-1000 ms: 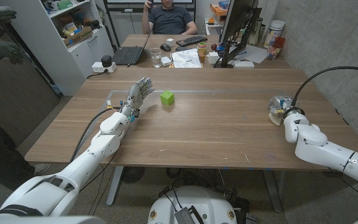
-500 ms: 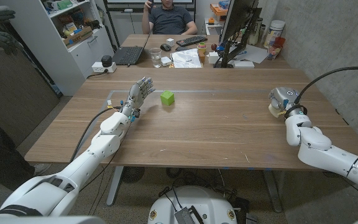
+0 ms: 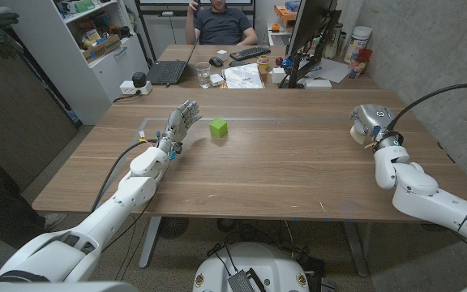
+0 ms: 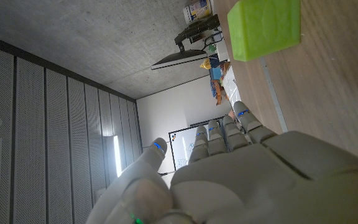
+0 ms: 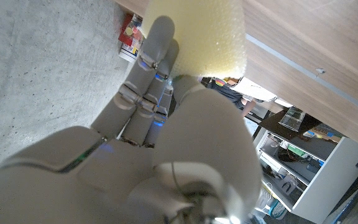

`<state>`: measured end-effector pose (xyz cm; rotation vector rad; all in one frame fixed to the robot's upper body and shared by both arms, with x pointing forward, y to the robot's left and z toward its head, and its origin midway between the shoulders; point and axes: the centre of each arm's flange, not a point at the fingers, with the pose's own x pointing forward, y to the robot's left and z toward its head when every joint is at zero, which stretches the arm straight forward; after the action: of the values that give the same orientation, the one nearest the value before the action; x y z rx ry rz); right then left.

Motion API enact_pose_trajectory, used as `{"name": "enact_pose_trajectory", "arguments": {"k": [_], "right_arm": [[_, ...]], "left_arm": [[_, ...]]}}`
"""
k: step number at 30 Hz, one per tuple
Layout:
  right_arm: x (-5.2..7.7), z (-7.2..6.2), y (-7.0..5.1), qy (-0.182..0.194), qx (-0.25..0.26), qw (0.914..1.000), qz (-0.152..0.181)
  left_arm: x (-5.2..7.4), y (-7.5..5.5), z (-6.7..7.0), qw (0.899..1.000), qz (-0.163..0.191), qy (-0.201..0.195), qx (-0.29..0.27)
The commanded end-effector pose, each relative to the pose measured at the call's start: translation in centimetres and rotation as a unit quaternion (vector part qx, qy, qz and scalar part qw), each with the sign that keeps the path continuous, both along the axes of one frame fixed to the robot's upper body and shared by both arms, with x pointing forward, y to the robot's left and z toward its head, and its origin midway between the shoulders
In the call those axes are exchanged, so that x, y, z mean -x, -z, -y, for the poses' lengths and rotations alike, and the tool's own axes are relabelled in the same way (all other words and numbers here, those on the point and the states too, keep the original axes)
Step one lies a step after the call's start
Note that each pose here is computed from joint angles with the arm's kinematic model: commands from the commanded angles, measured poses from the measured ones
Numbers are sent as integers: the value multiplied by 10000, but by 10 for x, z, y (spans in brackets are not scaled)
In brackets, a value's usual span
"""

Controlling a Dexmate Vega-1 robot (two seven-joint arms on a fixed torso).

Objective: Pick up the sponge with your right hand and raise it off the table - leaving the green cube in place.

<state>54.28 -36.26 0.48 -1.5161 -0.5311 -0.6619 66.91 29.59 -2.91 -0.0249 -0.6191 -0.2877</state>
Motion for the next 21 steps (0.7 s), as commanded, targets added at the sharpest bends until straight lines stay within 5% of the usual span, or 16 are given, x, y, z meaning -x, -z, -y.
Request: {"name": "enact_pose_trajectory", "arguments": {"k": [1,21], "right_arm": [[11,-5,-16,-121,87,9992,364],[40,-16,-45,-390,209,9928,1117]], "left_arm": [[0,-2,-1,10000,24,-20,13],[-2,-3,-4,10000,13,-15,24]]}}
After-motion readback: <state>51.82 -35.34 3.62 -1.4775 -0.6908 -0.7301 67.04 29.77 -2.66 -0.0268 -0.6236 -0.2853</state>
